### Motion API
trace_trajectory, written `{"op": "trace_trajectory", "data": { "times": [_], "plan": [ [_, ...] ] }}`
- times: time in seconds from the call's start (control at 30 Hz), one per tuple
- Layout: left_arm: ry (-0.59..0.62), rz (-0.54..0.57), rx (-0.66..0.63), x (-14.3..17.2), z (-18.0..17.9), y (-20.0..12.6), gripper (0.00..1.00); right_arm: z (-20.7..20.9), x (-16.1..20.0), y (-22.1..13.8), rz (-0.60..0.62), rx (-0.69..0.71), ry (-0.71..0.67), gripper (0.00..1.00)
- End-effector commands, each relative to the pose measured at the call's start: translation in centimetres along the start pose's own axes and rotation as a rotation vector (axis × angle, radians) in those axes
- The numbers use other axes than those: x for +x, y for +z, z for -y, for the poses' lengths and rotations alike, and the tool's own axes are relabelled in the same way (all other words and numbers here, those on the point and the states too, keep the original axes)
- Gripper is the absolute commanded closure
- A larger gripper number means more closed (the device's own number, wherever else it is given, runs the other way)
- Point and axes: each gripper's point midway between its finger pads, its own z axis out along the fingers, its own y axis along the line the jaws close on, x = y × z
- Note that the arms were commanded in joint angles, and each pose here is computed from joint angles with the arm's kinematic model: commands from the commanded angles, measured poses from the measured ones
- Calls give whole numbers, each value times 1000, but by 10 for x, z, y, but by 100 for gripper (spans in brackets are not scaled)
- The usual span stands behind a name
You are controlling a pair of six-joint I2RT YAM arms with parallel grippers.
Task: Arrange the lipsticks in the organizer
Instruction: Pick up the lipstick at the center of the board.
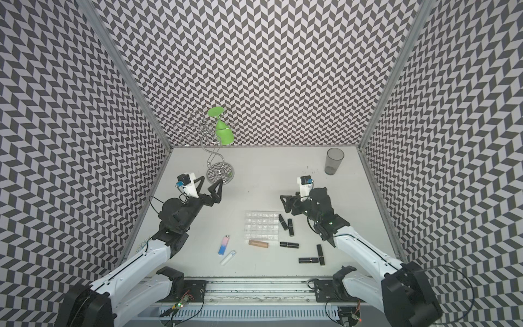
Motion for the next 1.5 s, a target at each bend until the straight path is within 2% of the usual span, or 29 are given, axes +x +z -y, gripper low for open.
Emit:
{"op": "trace_trajectory", "data": {
  "times": [0.0,0.07,0.2,0.43,0.73,0.93,1.07,1.2,1.33,1.47],
  "plan": [
    [-137,-122,175,28,36,-4,5,25,47,8,-130,106,70,26],
    [-145,-145,214,33,47,-5,11,32,56,9,-145,127,80,34],
    [-165,-187,264,43,59,-8,17,35,72,15,-187,127,88,49],
    [-171,-226,293,52,72,-16,17,38,101,23,-271,156,78,53],
    [-178,-243,282,54,71,-18,16,46,124,19,-334,280,42,59],
    [-186,-252,291,58,72,-18,16,50,130,22,-350,310,40,71],
    [-196,-254,295,61,72,-18,16,51,131,27,-366,319,33,87],
    [-223,-261,369,63,84,-21,16,38,106,29,-297,275,23,93],
    [-227,-249,440,57,95,-24,15,16,55,20,-148,221,0,99],
    [-229,-237,542,49,112,-34,14,-24,5,0,2,59,-42,100]
  ]
}}
